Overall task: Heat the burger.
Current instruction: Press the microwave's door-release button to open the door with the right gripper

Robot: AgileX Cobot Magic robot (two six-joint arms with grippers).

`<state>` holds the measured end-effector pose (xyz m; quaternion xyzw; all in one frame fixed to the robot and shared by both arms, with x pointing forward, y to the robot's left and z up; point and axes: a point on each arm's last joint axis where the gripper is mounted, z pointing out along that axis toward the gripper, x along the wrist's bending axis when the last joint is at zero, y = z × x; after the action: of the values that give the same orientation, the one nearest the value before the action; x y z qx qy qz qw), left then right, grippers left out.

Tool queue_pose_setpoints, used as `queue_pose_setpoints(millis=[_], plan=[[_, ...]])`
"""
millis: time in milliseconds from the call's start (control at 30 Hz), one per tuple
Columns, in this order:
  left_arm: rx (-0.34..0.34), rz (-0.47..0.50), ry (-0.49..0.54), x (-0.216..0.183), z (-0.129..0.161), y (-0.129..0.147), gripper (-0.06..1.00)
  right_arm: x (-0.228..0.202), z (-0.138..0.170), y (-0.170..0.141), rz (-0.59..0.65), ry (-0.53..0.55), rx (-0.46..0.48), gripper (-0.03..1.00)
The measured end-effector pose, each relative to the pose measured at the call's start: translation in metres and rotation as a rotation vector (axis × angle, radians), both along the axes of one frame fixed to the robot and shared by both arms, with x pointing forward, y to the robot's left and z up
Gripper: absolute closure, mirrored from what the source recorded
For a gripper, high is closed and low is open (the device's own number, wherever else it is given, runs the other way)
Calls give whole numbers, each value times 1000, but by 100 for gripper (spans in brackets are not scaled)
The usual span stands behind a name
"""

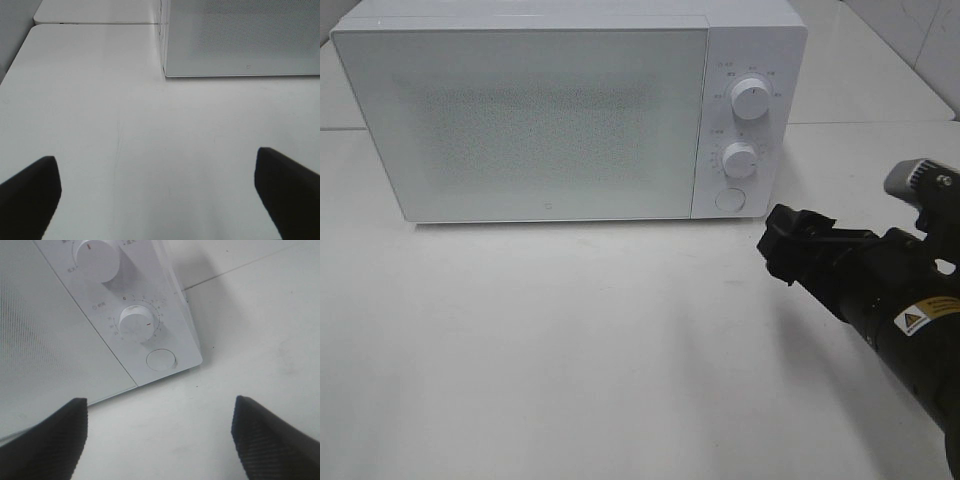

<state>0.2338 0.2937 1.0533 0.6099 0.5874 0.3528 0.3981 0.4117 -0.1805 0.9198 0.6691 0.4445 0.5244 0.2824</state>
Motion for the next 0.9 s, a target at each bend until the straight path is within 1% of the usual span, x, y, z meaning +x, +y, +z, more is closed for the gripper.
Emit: queue_pose_setpoints(millis=[33,67,100,133,167,200,233,267,300,333,367,400,433,467,500,533,567,600,633,667,700,733,767,800,833,867,900], plan=[[0,0,0,0,0,0,-5,0,0,0,0,0,0,20],[0,0,0,0,0,0,-5,0,0,0,-19,6,64,21],[0,0,0,0,0,0,-5,0,0,0,-56,17,185,22],[0,0,0,0,0,0,-5,0,0,0,-56,17,185,22],[0,0,0,0,0,0,-5,0,0,0,-95,29,311,23],[0,0,0,0,0,0,-5,0,0,0,-115,36,377,25],[0,0,0,0,0,0,-5,0,0,0,-115,36,377,25],[0,0,0,0,0,0,-5,0,0,0,-149,49,488,27],[0,0,0,0,0,0,-5,0,0,0,-149,49,488,27],[0,0,0,0,0,0,-5,0,-1,0,-167,57,545,29],[0,0,0,0,0,0,-5,0,-1,0,-201,72,656,33],[0,0,0,0,0,0,-5,0,-1,0,-201,72,656,33],[0,0,0,0,0,0,-5,0,-1,0,-230,81,749,37],[0,0,0,0,0,0,-5,0,-1,0,-246,85,799,40],[0,0,0,0,0,0,-5,0,-1,0,-246,85,799,40],[0,0,0,0,0,0,-5,0,-1,0,-271,94,878,46],[0,0,0,0,0,0,-5,0,-1,0,-271,94,878,46],[0,0,0,0,0,0,-5,0,-1,0,-283,97,916,50],[0,0,0,0,0,0,-5,0,-1,0,-300,102,972,60],[0,0,0,0,0,0,-5,0,-1,0,-300,102,972,60],[0,0,0,0,0,0,-5,0,-1,0,-310,109,999,69],[0,0,0,0,0,0,-5,-1,-2,0,-314,116,1007,73],[0,0,0,0,0,0,-5,-1,-2,0,-314,116,1007,73],[0,0,0,0,0,0,-5,-1,-3,1,-321,134,1007,83],[0,0,0,0,0,0,-5,-1,-4,1,-324,144,1006,87],[0,0,0,0,0,0,-5,-1,-4,1,-324,144,1006,87],[0,0,0,0,0,0,-5,-2,-6,1,-330,163,1004,92]])
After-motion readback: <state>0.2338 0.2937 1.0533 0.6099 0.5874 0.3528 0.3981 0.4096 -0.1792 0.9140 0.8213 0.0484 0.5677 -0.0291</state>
